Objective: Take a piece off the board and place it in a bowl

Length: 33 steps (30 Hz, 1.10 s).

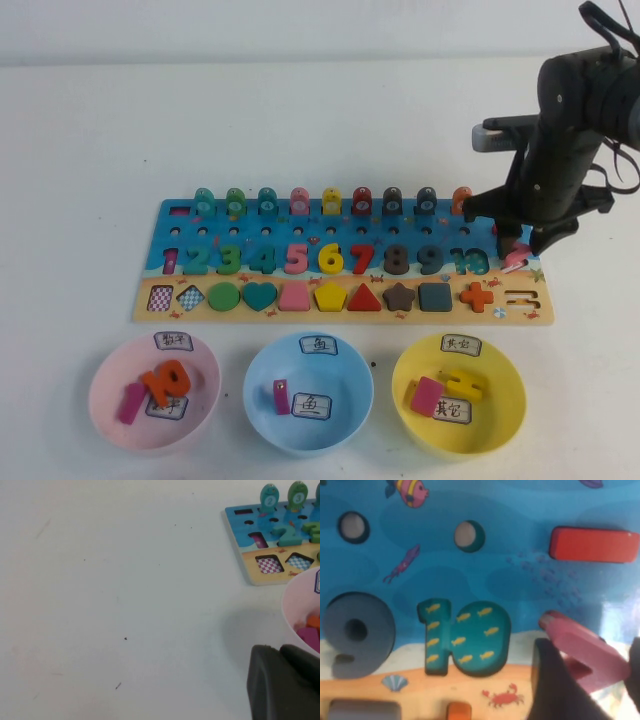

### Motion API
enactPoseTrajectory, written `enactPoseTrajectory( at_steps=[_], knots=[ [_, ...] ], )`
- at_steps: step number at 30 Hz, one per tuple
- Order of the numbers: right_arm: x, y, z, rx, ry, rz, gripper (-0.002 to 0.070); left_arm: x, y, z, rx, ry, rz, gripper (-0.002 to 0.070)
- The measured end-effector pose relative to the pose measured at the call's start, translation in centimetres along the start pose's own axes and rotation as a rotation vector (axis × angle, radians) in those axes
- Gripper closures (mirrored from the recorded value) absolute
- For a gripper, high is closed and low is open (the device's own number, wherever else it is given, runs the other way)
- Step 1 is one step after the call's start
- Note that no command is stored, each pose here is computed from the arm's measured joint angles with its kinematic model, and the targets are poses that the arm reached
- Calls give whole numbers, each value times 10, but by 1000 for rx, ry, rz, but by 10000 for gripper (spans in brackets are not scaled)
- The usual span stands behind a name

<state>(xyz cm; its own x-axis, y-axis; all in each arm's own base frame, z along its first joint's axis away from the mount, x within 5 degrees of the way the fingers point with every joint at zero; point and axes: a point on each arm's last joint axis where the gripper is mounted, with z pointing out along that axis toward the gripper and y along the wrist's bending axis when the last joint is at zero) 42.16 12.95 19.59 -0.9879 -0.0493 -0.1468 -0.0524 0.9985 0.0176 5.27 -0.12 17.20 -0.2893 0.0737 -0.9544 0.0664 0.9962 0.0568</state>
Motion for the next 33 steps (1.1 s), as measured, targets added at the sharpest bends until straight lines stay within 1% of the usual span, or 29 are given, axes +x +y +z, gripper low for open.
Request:
enactPoseTrajectory(
  at_steps=[2, 7, 10, 15, 17, 23, 28, 33],
  knots=[
    [1, 0, -8, -3, -12, 0, 412, 0, 0, 0, 0, 0, 0, 676],
    [9, 0, -45, -18, -86, -9, 412, 0, 0, 0, 0, 0, 0, 676],
    [26, 3, -63, -41, -165, -29, 412, 0, 0, 0, 0, 0, 0, 676],
    [71, 9, -86, -81, -249, -77, 412, 0, 0, 0, 0, 0, 0, 676],
    [91, 11, -94, -97, -253, -96, 412, 0, 0, 0, 0, 0, 0, 676],
    [135, 19, -105, -148, -239, -138, 412, 0, 0, 0, 0, 0, 0, 676],
    [158, 33, -108, -194, -217, -183, 412, 0, 0, 0, 0, 0, 0, 676],
    [172, 46, -108, -211, -174, -230, 412, 0, 0, 0, 0, 0, 0, 676]
  ],
)
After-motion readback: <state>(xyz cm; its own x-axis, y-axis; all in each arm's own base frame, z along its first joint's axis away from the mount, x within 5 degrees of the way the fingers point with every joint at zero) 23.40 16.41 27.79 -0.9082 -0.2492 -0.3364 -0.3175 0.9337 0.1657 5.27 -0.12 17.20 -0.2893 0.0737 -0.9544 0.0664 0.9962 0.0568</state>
